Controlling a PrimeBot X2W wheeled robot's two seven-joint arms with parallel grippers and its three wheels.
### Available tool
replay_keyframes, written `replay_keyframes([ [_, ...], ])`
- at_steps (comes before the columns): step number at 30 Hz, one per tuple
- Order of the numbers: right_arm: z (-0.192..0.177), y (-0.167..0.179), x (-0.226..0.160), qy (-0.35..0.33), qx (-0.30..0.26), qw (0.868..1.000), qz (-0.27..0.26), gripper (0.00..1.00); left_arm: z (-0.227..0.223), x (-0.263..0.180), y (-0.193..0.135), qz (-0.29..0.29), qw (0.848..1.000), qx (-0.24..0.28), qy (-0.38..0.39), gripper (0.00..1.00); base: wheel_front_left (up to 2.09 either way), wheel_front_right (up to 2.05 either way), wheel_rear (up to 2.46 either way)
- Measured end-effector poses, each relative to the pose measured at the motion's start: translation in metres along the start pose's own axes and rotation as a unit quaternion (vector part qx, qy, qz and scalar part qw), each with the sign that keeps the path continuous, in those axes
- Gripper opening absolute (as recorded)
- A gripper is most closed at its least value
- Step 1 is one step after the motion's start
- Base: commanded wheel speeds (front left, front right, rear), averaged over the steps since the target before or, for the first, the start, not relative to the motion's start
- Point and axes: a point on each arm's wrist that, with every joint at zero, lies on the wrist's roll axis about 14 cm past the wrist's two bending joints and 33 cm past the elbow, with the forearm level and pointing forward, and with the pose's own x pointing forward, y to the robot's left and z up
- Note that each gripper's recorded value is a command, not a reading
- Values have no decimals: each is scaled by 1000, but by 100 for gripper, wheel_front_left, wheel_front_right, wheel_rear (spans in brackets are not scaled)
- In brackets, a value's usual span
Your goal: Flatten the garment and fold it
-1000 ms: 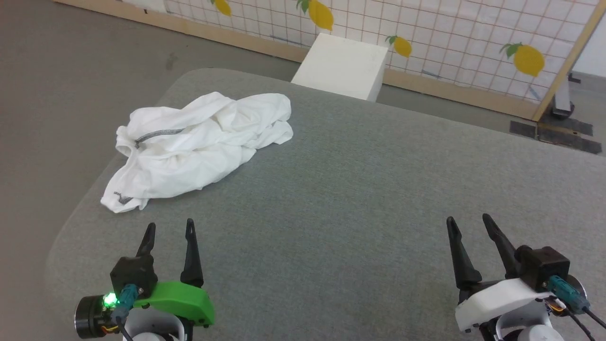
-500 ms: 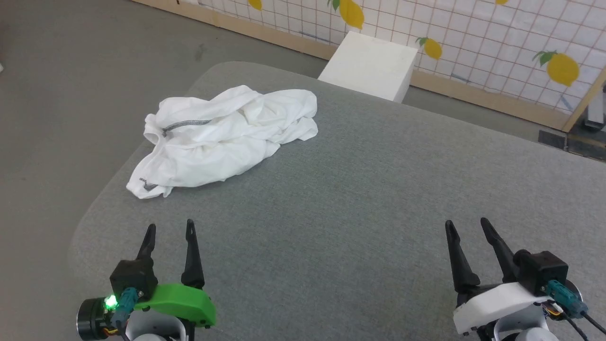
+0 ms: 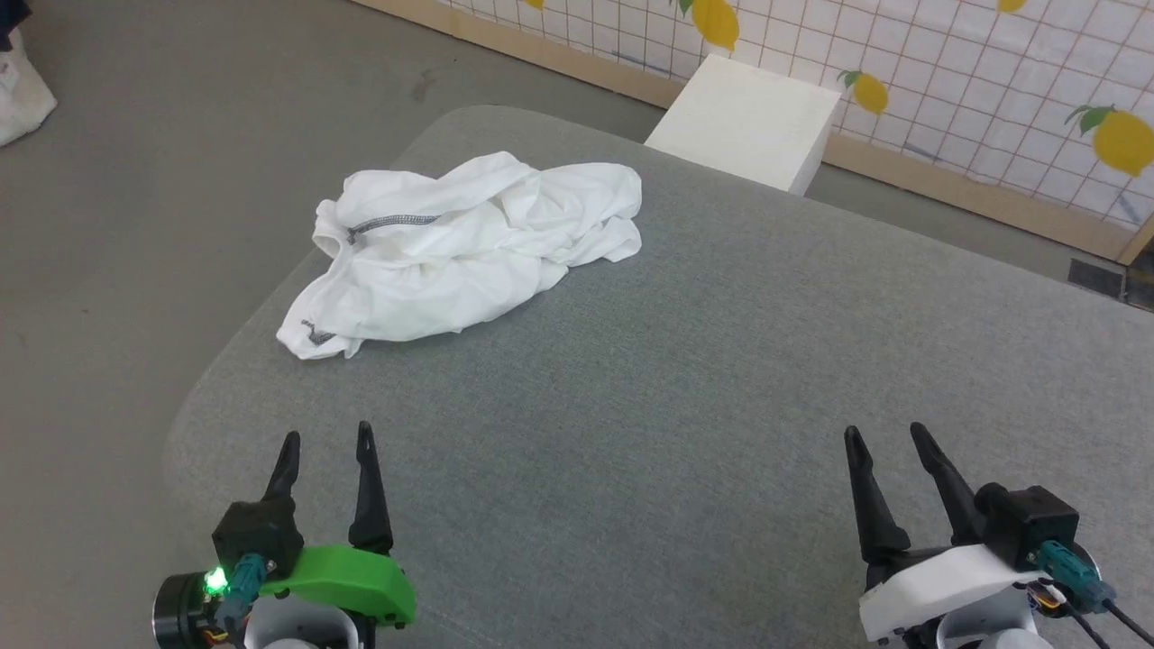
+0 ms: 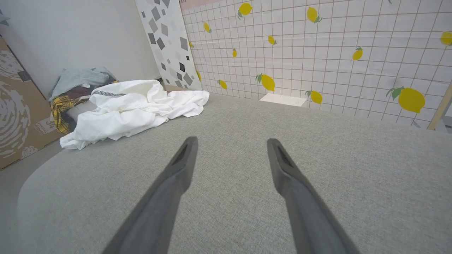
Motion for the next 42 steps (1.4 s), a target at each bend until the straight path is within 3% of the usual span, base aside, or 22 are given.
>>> replay_keyframes([
  [25, -18, 6, 5, 9, 25, 1000, 9, 100, -9, -2, 13, 17, 1000, 3, 4, 100, 0, 0, 0],
  [34, -17, -23, -1, 8, 19, 999, -31, 100, 42, 73, 3, -37, 998, 3, -55, 100, 0, 0, 0],
  [42, -15, -54, 9, 13, -2, 998, -62, 100, 51, 154, -8, -75, 996, -44, 32, 100, 0, 0, 0],
])
